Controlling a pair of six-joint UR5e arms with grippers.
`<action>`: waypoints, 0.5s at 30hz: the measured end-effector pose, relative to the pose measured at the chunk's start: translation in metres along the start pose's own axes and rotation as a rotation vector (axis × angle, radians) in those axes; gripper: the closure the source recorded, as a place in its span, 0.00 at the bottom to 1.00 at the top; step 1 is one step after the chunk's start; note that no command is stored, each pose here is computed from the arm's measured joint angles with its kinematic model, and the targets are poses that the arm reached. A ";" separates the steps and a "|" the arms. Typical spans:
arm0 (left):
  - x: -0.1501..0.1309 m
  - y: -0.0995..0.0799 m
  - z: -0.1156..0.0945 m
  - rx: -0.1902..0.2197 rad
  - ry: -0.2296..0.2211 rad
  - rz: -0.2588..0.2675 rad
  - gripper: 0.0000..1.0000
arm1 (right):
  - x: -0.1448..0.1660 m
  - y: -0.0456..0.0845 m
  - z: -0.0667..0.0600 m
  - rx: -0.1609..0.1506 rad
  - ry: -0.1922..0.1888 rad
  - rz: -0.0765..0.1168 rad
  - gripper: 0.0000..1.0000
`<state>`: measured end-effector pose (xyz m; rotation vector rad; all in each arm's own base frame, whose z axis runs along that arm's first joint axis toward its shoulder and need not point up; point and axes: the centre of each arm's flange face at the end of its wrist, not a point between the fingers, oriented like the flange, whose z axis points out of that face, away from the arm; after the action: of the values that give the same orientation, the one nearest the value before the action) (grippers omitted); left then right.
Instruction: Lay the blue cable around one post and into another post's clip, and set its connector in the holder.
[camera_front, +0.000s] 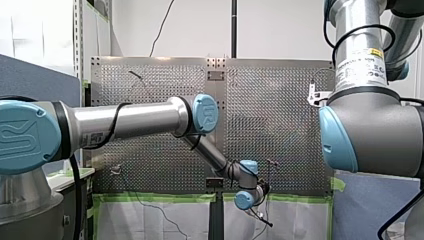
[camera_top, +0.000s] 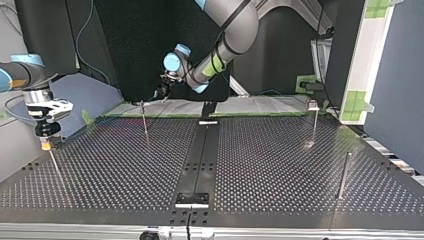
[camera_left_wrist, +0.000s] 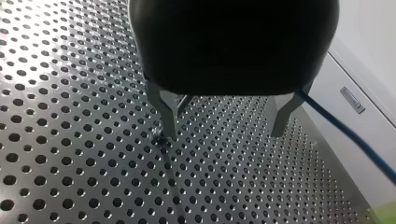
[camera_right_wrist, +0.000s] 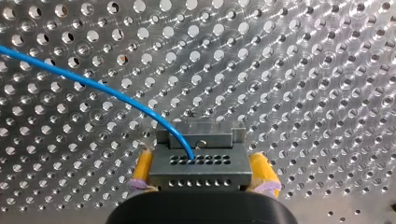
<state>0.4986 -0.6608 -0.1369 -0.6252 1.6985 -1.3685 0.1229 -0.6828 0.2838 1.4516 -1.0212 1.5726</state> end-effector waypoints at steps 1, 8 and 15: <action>0.000 0.000 0.000 0.002 -0.001 0.000 0.30 | 0.000 0.000 0.000 0.000 0.000 0.000 0.20; 0.000 -0.001 0.001 0.011 -0.003 -0.002 0.54 | 0.000 0.000 0.000 0.000 0.000 0.001 0.20; -0.004 0.000 0.003 0.009 -0.009 0.006 0.54 | 0.000 0.001 0.000 -0.001 0.000 0.001 0.20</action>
<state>0.5029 -0.6594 -0.1355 -0.6197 1.6850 -1.3662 0.1223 -0.6830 0.2838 1.4507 -1.0218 1.5728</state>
